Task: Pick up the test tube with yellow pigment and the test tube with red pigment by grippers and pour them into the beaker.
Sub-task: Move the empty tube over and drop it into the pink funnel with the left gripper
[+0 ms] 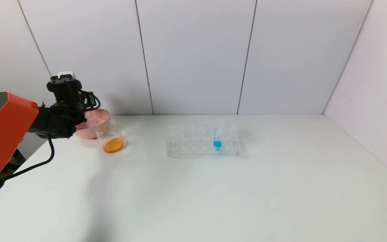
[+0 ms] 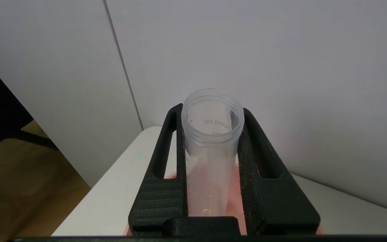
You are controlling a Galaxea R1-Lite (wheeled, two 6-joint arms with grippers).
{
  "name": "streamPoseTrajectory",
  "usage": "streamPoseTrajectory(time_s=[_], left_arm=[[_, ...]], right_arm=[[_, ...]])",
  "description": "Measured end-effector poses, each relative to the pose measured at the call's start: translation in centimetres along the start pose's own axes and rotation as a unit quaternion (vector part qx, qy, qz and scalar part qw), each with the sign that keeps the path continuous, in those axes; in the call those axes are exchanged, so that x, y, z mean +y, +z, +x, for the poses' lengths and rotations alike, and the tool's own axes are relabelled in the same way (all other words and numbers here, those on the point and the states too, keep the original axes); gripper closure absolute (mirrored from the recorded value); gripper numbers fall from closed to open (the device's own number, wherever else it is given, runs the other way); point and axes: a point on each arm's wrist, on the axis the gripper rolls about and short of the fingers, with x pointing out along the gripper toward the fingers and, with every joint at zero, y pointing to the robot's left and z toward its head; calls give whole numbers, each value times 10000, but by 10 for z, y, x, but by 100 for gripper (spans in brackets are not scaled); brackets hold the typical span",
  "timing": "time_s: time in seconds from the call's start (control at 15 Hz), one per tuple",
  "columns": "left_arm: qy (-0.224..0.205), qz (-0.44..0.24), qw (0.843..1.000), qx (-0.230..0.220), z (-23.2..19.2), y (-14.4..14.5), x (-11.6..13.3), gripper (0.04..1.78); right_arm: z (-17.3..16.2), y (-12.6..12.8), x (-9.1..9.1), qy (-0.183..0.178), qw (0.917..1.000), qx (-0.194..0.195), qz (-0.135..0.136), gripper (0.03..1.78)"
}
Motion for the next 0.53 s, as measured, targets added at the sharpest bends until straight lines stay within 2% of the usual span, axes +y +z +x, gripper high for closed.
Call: streamPoseTrajectory(time_s=[0.2,0.33,0.53], left_arm=[[-22,-38,9999,-112,3,-3,-2,109],[-115,-87,9995,-282,3,-1,-2,77],[-491,-79,9984,-251,1,3,-4,33]], right_arm=[[0,0,0,0,10000,2,0,10],[0,0,0,0,10000,0,2,10],[0,0,0,0,10000,0,0,10]])
